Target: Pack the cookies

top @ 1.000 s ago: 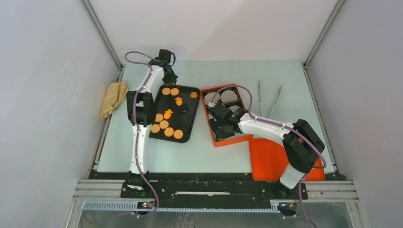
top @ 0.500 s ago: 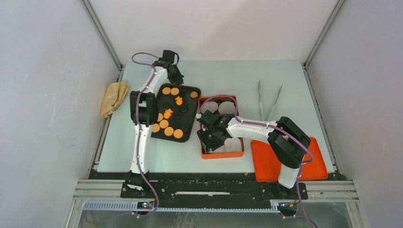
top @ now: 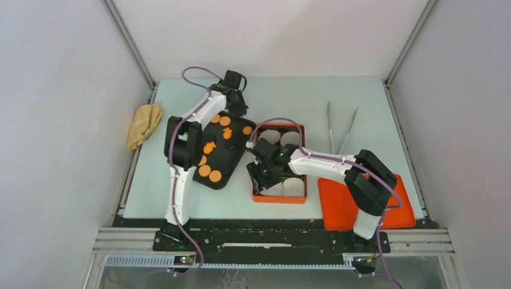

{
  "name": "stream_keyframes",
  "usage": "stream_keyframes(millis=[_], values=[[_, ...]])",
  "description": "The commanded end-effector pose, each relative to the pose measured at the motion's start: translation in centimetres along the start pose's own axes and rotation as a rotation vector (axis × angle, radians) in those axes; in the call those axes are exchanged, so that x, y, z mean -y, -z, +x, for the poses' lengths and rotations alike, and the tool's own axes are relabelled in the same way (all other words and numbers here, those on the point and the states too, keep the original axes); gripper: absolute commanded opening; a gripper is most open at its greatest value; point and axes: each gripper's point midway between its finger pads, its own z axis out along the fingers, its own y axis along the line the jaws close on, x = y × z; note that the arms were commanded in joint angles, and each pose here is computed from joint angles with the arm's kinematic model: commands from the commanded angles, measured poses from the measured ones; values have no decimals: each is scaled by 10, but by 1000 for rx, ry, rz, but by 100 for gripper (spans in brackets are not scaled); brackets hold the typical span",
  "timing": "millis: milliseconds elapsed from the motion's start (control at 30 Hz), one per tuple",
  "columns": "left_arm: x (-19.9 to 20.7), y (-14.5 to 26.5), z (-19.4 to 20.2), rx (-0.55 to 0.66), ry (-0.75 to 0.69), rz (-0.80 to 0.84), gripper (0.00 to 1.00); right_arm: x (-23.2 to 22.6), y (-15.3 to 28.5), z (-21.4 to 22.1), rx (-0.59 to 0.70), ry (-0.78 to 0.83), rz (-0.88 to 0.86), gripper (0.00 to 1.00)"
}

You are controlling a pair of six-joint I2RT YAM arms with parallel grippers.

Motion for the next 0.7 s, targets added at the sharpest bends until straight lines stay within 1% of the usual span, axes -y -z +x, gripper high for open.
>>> stream_keyframes(millis=[0, 33, 100, 167, 233, 267, 300, 367, 433, 500, 667], values=[[-26, 104, -60, 252, 36, -124, 26, -18, 25, -26, 118, 52, -28, 60], [-36, 117, -58, 271, 60, -157, 30, -18, 28, -26, 128, 54, -21, 61], [-55, 133, -47, 284, 95, -204, 32, -15, 33, -27, 146, 59, -10, 64], [-76, 138, -31, 279, 102, -266, 34, -12, 40, -28, 166, 64, 5, 66], [-93, 133, -10, 242, 103, -305, 33, -7, 46, -28, 183, 70, 27, 68], [-99, 127, 1, 216, 106, -317, 30, -6, 50, -29, 192, 73, 36, 68], [-107, 117, 17, 175, 108, -336, 25, -4, 55, -29, 201, 74, 46, 68], [-118, 107, 35, 134, 120, -369, 16, -2, 67, -31, 225, 76, 53, 66], [-138, 104, 55, 106, 135, -442, 7, -1, 81, -32, 248, 75, 55, 66], [-153, 111, 70, 96, 147, -487, 1, 1, 93, -33, 265, 69, 57, 65], [-169, 145, 112, 97, 145, -510, 0, 13, 113, -33, 312, 41, 74, 65]])
